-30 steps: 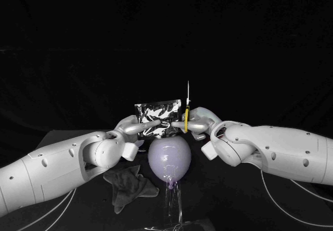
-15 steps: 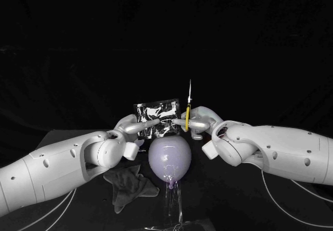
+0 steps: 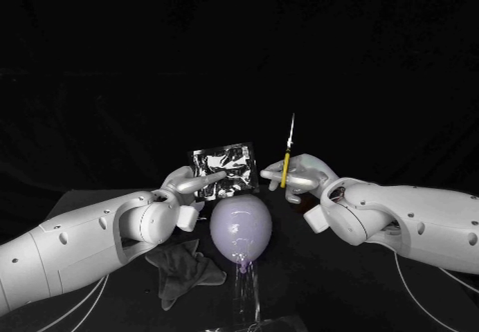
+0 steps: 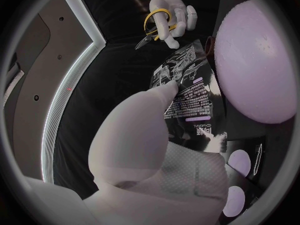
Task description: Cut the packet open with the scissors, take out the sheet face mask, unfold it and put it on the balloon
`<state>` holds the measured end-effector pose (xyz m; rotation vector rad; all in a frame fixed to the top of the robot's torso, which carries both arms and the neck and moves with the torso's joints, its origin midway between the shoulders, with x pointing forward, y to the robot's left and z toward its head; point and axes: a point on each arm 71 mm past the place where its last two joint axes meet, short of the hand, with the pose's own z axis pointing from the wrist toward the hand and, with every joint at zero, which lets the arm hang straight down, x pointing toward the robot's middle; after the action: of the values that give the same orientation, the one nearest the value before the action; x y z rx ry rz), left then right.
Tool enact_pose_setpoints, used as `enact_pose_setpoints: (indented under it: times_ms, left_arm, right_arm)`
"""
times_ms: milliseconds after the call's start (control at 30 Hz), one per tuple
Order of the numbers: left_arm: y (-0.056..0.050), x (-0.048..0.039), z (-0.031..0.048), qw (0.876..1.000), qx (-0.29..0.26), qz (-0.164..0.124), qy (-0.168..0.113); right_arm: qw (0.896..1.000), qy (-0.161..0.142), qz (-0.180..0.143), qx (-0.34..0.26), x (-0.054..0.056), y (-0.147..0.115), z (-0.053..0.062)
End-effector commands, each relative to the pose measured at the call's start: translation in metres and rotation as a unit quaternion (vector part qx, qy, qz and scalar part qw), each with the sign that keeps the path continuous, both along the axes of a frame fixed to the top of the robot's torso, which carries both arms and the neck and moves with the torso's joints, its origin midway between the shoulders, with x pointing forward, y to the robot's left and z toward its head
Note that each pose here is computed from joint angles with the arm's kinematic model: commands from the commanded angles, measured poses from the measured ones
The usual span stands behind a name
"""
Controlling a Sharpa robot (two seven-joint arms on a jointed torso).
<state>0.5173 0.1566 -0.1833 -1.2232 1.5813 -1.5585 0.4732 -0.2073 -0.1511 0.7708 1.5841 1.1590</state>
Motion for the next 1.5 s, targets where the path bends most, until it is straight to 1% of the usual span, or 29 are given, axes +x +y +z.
enact_pose_setpoints:
  times_ms: [33,167,233,400,600,800,967,1100,1267,1500]
  left_arm:
    - [-0.005,-0.0003,0.0036,1.000,-0.013,0.004,-0.005]
    - [-0.010,-0.0007,0.0051,1.000,-0.016,0.003,-0.009]
    - [-0.011,-0.0007,0.0058,1.000,-0.017,0.003,-0.010]
    - [-0.020,-0.0001,0.0078,1.000,-0.020,0.003,-0.014]
    - [-0.032,0.0002,0.0088,1.000,-0.023,-0.004,-0.014]
    - [-0.041,0.0020,0.0106,1.000,-0.026,-0.006,-0.014]
    - [-0.046,0.0035,0.0116,1.000,-0.027,-0.009,-0.012]
    - [-0.053,0.0027,0.0119,0.999,-0.028,-0.018,-0.007]
    - [-0.059,0.0008,0.0122,0.999,-0.030,-0.030,-0.002]
    - [-0.063,-0.0003,0.0127,0.999,-0.030,-0.040,0.003]
  right_arm:
    - [1.000,-0.011,-0.001,0.012,-0.007,-0.005,-0.001]
    - [1.000,-0.002,-0.006,0.011,-0.023,-0.018,-0.011]
    - [1.000,0.000,-0.007,0.010,-0.028,-0.021,-0.014]
    - [1.000,0.014,-0.006,0.007,-0.047,-0.032,-0.027]
    - [0.999,0.036,0.010,-0.002,-0.066,-0.036,-0.043]
    - [0.998,0.062,0.031,-0.011,-0.085,-0.033,-0.063]
    - [0.996,0.082,0.041,-0.012,-0.098,-0.030,-0.077]
    - [0.995,0.092,0.044,-0.007,-0.108,-0.028,-0.084]
    - [0.992,0.111,0.055,0.002,-0.115,-0.024,-0.091]
    - [0.988,0.134,0.075,0.014,-0.125,-0.019,-0.100]
